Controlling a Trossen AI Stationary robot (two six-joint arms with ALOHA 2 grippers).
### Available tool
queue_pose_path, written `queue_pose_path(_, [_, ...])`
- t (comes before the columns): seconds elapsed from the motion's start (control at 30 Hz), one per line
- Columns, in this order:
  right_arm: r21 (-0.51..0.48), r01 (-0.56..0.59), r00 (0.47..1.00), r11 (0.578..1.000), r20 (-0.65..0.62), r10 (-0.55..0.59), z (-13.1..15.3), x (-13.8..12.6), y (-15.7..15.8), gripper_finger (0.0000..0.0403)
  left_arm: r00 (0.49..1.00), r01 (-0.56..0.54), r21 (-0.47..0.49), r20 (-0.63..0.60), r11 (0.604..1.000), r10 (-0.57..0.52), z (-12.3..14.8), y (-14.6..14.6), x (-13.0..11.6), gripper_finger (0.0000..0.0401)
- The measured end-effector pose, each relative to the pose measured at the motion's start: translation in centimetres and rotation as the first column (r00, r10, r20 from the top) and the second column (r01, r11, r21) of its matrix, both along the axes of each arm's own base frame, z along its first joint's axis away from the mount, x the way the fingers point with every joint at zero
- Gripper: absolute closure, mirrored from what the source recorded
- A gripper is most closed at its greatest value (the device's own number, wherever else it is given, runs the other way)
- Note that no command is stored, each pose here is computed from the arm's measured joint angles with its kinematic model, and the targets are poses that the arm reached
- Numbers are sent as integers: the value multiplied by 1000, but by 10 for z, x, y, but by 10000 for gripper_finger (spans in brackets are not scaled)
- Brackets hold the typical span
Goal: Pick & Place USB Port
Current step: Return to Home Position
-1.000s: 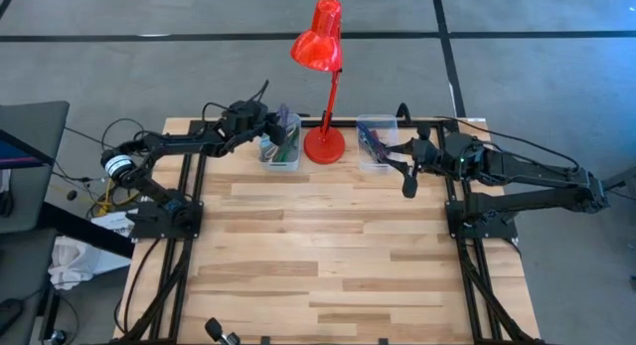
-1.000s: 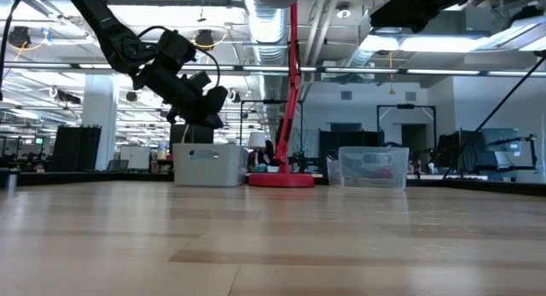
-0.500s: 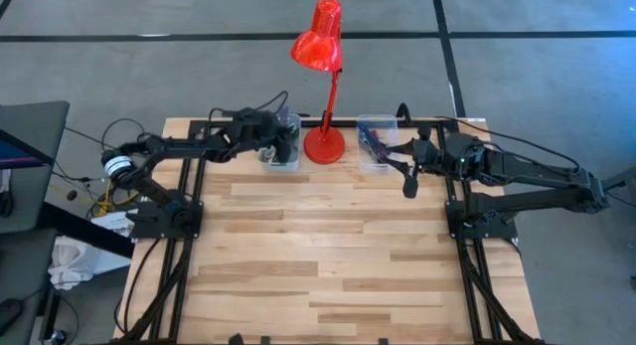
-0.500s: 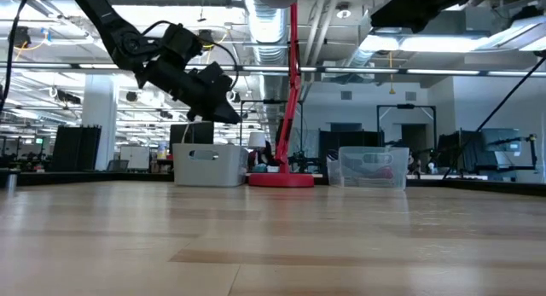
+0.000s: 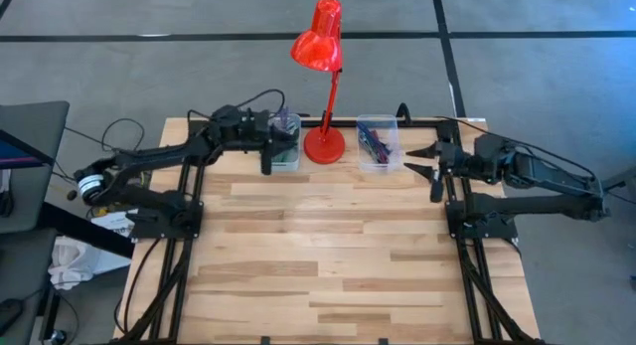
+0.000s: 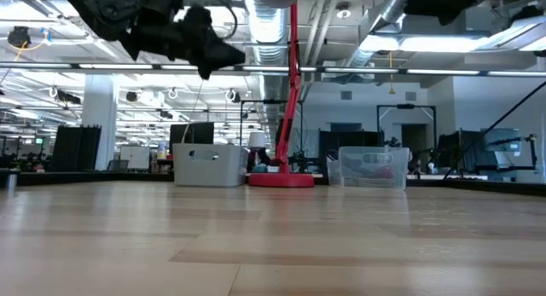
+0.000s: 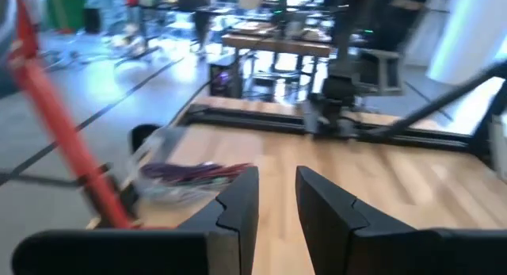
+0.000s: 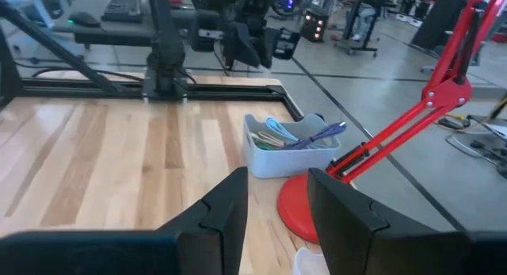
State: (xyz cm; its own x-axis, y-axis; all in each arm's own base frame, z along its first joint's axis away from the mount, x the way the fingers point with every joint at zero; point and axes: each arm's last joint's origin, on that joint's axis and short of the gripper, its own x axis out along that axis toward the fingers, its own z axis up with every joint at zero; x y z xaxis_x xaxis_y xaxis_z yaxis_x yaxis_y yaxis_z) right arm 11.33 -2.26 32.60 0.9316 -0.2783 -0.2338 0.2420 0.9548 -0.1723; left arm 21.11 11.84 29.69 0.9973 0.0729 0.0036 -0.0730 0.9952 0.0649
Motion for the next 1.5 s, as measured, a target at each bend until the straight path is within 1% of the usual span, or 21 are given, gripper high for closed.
queue_pose_path(0.2, [1, -47, 999, 999, -1, 47, 0, -12, 6, 278, 996, 85, 41, -36, 996, -84, 8, -25, -10, 316])
queue_pose_path(0.4, [11, -100, 995, 995, 19, 100, 0, -24, 13, 278, 983, 165, 51, -95, 985, -159, 11, -48, -21, 316])
queue_pose_path(0.57, [31, -141, 989, 989, 39, 140, 0, -35, 17, 278, 957, 278, 61, -103, 959, -271, 16, -71, -30, 316])
queue_pose_path(0.7, [34, -150, 987, 988, 64, 147, -4, -41, 19, 278, 940, 334, 99, -106, 937, -324, 19, -85, -38, 316])
queue_pose_path(0.83, [45, -144, 987, 988, 71, 141, -24, -43, 19, 278, 949, 306, 111, -115, 945, -294, 14, -88, -45, 316])
queue_pose_path(0.97, [67, -138, 987, 988, 93, 131, -41, -47, 19, 278, 952, 288, 86, -135, 954, -275, -7, -89, -51, 316])
queue_pose_path(1.03, [67, -139, 984, 988, 120, 131, -46, -51, 19, 278, 955, 286, 92, -108, 954, -276, -15, -90, -55, 316])
queue_pose_path(1.27, [50, -144, 964, 988, 234, 129, -45, -73, 19, 278, 959, 280, 79, -64, 957, -276, -39, -95, -74, 316])
queue_pose_path(1.4, [38, -153, 953, 988, 270, 137, -43, -80, 19, 278, 961, 276, 95, -25, 956, -275, -51, -98, -84, 316])
queue_pose_path(1.5, [43, -152, 955, 987, 263, 136, -45, -79, 19, 278, 961, 273, 99, 13, 957, -276, -60, -99, -90, 316])
